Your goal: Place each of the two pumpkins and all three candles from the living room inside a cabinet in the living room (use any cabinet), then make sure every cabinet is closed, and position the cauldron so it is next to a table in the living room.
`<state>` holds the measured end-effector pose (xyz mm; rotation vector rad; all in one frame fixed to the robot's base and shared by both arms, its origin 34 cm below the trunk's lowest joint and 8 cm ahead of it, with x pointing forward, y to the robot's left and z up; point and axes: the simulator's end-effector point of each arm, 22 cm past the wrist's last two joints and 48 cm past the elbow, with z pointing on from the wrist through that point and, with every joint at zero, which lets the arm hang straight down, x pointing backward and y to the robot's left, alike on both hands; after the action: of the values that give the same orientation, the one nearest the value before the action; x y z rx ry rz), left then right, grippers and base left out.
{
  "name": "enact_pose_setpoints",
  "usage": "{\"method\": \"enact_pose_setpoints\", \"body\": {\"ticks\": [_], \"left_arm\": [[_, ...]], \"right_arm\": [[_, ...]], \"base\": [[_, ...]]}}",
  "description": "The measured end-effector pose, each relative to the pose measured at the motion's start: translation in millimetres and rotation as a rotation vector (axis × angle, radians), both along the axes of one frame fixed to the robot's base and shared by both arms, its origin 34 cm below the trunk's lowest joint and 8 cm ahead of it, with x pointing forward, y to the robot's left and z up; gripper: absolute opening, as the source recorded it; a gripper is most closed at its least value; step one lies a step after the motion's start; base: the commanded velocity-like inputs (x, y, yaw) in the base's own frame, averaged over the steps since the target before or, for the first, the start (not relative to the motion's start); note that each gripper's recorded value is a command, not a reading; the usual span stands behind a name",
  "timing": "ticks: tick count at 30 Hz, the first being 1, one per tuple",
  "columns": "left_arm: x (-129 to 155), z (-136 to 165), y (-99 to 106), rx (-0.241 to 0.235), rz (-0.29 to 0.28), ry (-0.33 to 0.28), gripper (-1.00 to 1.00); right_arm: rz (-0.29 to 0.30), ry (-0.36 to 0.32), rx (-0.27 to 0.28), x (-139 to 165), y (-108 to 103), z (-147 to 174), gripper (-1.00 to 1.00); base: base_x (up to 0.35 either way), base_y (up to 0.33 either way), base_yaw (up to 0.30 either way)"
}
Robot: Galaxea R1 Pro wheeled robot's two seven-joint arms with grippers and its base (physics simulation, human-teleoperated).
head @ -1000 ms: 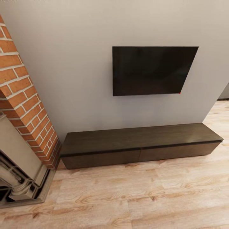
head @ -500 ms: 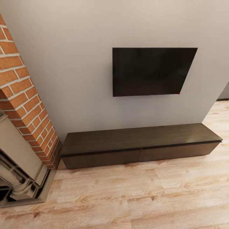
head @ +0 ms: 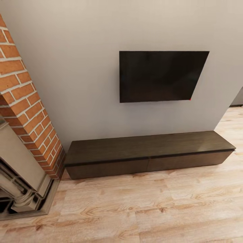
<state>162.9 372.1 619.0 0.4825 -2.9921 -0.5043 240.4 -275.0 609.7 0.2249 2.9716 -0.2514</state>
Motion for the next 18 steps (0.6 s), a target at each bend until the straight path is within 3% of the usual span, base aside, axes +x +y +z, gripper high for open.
{"method": "enact_pose_setpoints", "body": {"ticks": [18], "left_arm": [[0.1, -2.4, -16.6, -0.021, 0.001, 0.000, 1.00]], "right_arm": [[0.013, -0.001, 0.035, 0.1, 7.1, -1.2, 1.00]], "base": [[0.000, 0.000, 0.000]]}}
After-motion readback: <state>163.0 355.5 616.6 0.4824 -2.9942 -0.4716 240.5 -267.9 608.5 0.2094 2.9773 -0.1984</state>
